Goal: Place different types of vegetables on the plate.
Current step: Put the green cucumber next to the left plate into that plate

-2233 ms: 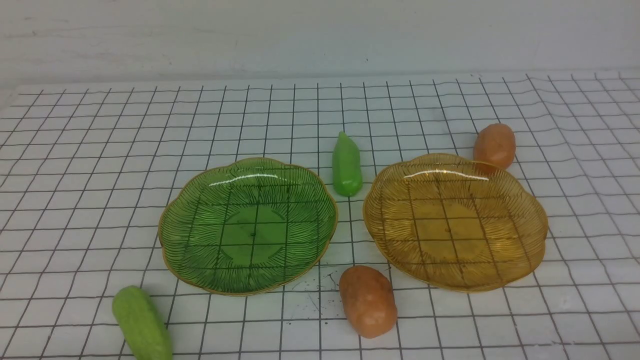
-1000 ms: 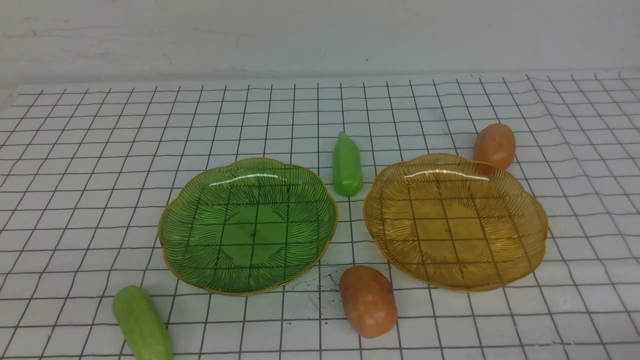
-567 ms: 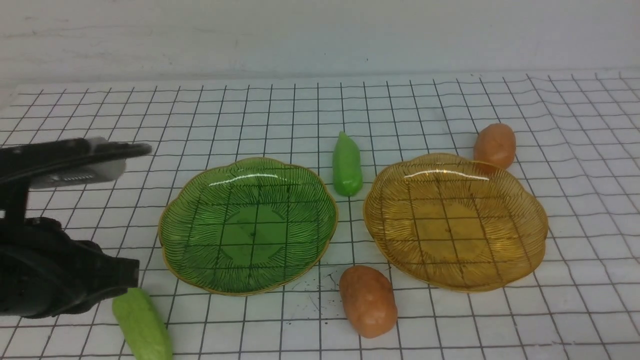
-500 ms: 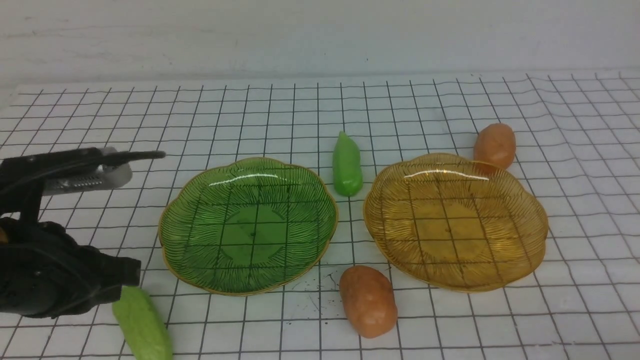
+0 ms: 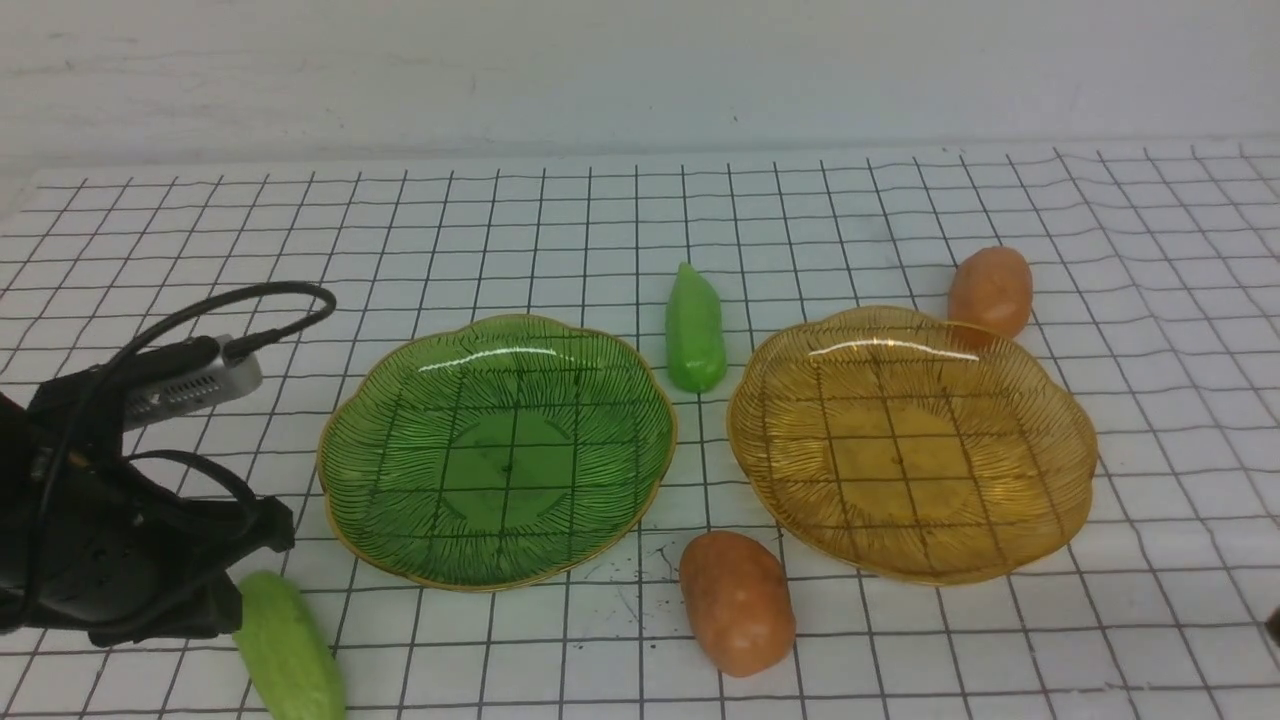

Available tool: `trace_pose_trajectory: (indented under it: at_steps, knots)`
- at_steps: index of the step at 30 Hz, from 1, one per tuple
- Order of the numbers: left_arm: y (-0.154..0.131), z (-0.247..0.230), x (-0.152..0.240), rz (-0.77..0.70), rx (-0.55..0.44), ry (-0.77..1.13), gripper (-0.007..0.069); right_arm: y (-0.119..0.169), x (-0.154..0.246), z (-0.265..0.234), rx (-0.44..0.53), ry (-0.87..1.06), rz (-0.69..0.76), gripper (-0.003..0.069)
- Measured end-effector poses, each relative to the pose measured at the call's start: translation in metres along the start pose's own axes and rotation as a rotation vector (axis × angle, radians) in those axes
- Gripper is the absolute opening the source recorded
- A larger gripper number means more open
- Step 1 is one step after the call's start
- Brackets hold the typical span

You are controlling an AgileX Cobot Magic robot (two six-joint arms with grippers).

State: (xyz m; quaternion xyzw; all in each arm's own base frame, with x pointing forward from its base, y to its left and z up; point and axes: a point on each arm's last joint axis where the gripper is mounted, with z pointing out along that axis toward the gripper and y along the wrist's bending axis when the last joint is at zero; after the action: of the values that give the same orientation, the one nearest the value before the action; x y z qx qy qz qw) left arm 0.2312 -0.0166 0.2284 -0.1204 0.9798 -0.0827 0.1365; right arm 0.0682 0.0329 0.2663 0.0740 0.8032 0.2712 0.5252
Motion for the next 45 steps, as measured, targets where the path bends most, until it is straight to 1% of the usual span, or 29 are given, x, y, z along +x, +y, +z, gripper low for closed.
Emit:
trace_pose_trajectory:
  at_steps: [1,2,3,5,7,8,10,11,12,14,18,20,22,24,30,32,33,34,37,40,42,43,44,45]
  knots:
    - [-0.001,0.001,-0.001,0.003,0.005,0.002,0.0087,0.004,-0.007,0.003,0.01,0.044,-0.031,-0.0015]
    - [-0.001,0.004,-0.002,0.001,0.013,0.003,0.0141,0.008,-0.014,0.006,-0.003,0.118,-0.087,-0.0015]
    - [-0.002,0.005,-0.003,-0.002,0.02,0.0,0.0165,0.009,-0.016,0.01,-0.003,0.169,-0.108,-0.0015]
    - [-0.004,0.007,-0.005,-0.013,0.036,-0.012,0.0254,0.014,-0.026,0.018,-0.022,0.28,-0.166,-0.0015]
    - [-0.004,0.01,-0.008,-0.021,0.042,-0.016,0.0351,0.011,-0.031,0.034,-0.029,0.396,-0.21,-0.0015]
    - [-0.004,0.011,-0.008,-0.022,0.043,-0.016,0.037,0.011,-0.031,0.035,-0.03,0.403,-0.211,-0.0015]
    - [-0.004,0.019,-0.01,-0.029,0.037,0.005,0.047,0.006,-0.029,0.046,-0.029,0.464,-0.215,-0.0015]
    - [-0.004,0.019,-0.01,-0.03,0.038,0.003,0.0477,0.006,-0.029,0.047,-0.03,0.467,-0.215,-0.0015]
    - [-0.003,0.026,-0.012,-0.037,0.033,0.014,0.0515,0.005,-0.029,0.05,-0.032,0.478,-0.207,-0.0015]
    - [-0.003,0.036,-0.015,-0.046,0.027,0.024,0.0561,0.005,-0.029,0.051,-0.038,0.483,-0.2,-0.0015]
    - [-0.001,0.051,-0.016,-0.055,0.013,0.065,0.0569,0.005,-0.03,0.052,-0.04,0.469,-0.198,-0.0015]
    - [0.0,0.059,-0.015,-0.06,0.004,0.094,0.0545,0.005,-0.03,0.052,-0.04,0.468,-0.199,-0.0015]
    - [0.001,0.063,-0.015,-0.061,0.0,0.108,0.0482,0.005,-0.03,0.052,-0.04,0.467,-0.199,-0.0015]
    - [0.001,0.063,-0.015,-0.056,-0.002,0.111,0.0354,0.005,-0.03,0.052,-0.04,0.467,-0.199,-0.0015]
    - [-0.005,0.043,-0.026,0.018,0.004,0.105,0.0358,0.007,-0.035,0.052,-0.041,0.447,-0.208,-0.0015]
    - [-0.013,0.017,-0.036,0.074,0.042,0.049,0.0358,0.013,-0.047,0.052,-0.051,0.421,-0.224,-0.0015]
    - [-0.019,0.0,-0.041,0.113,0.079,0.001,0.0358,0.018,-0.057,0.053,-0.06,0.413,-0.235,-0.0014]
    - [-0.02,-0.002,-0.042,0.13,0.088,-0.005,0.0358,0.019,-0.06,0.053,-0.061,0.412,-0.238,-0.0014]
    - [-0.034,-0.027,-0.053,0.225,0.183,-0.105,0.0358,0.025,-0.08,0.062,-0.068,0.424,-0.257,-0.0012]
    - [-0.043,-0.034,-0.061,0.261,0.247,-0.14,0.0358,0.026,-0.093,0.075,-0.078,0.465,-0.255,-0.0011]
    - [-0.049,-0.034,-0.067,0.284,0.273,-0.151,0.0358,0.025,-0.099,0.086,-0.084,0.505,-0.245,-0.0008]
    - [-0.057,-0.032,-0.074,0.315,0.287,-0.156,0.0358,0.022,-0.102,0.1,-0.087,0.558,-0.234,-0.0002]
    - [-0.058,-0.031,-0.076,0.322,0.29,-0.154,0.0358,0.022,-0.102,0.103,-0.088,0.57,-0.237,0.0]
    - [-0.07,-0.021,-0.085,0.377,0.293,-0.142,0.0358,0.023,-0.1,0.116,-0.1,0.626,-0.259,0.0017]
